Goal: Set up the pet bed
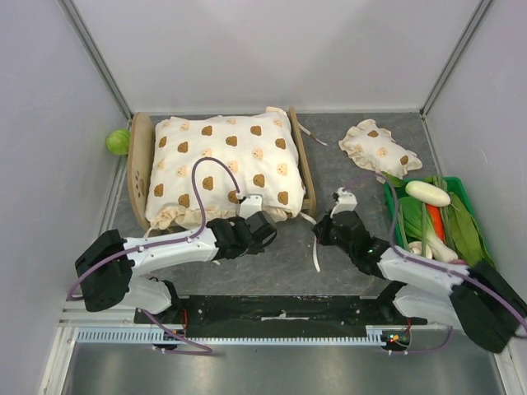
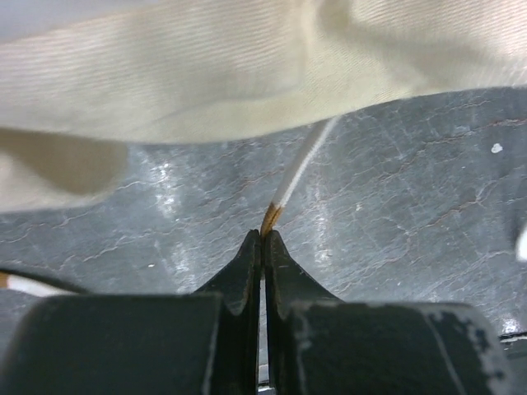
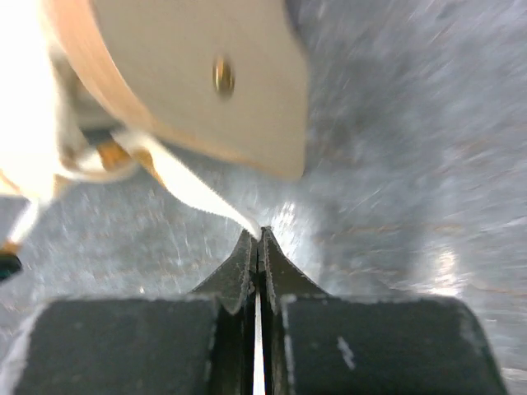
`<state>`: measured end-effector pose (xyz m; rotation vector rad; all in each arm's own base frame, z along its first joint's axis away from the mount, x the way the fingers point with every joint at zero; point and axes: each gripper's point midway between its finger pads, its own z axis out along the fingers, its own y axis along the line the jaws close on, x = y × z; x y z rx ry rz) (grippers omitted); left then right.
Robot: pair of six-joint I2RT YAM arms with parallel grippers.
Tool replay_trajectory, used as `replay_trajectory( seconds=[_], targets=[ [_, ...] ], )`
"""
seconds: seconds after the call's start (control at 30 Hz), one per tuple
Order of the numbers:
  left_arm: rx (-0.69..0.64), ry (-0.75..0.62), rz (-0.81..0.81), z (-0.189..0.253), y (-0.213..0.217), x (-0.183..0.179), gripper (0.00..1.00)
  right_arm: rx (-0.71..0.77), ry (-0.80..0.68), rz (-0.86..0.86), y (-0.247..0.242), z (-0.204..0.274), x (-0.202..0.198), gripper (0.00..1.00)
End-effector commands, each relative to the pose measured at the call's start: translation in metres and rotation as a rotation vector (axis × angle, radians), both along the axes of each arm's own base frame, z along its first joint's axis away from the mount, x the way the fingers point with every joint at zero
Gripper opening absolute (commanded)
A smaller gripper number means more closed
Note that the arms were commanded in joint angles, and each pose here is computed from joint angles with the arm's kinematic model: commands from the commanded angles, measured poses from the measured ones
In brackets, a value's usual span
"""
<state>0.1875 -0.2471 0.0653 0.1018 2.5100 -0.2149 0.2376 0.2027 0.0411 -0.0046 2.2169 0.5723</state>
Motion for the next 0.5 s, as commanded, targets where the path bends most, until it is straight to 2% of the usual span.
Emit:
replay_trajectory(
  seconds=[0.0, 0.03, 0.2, 0.33, 0.47],
  targets=[
    [0.041, -0.059, 0.019, 0.013, 0.026, 0.000, 0.02, -0.043, -0.144, -0.161, -0.045, 0.055, 0.025, 0.00],
    [0.040, -0.064, 0.020, 0.014, 0.028, 0.000, 0.02, -0.029, -0.158, -0.201, -0.056, 0.068, 0.037, 0.00],
    [0.042, -0.085, 0.037, 0.017, 0.038, 0.006, 0.02, -0.045, -0.096, -0.282, -0.088, 0.068, 0.064, 0.00],
    [0.068, -0.053, 0.057, 0.005, 0.043, 0.003, 0.02, -0.008, -0.108, -0.276, -0.080, 0.085, 0.080, 0.00],
    [0.058, -0.018, 0.039, -0.006, 0.036, -0.001, 0.02, 0.017, -0.122, -0.238, -0.073, 0.095, 0.080, 0.00]
  ],
)
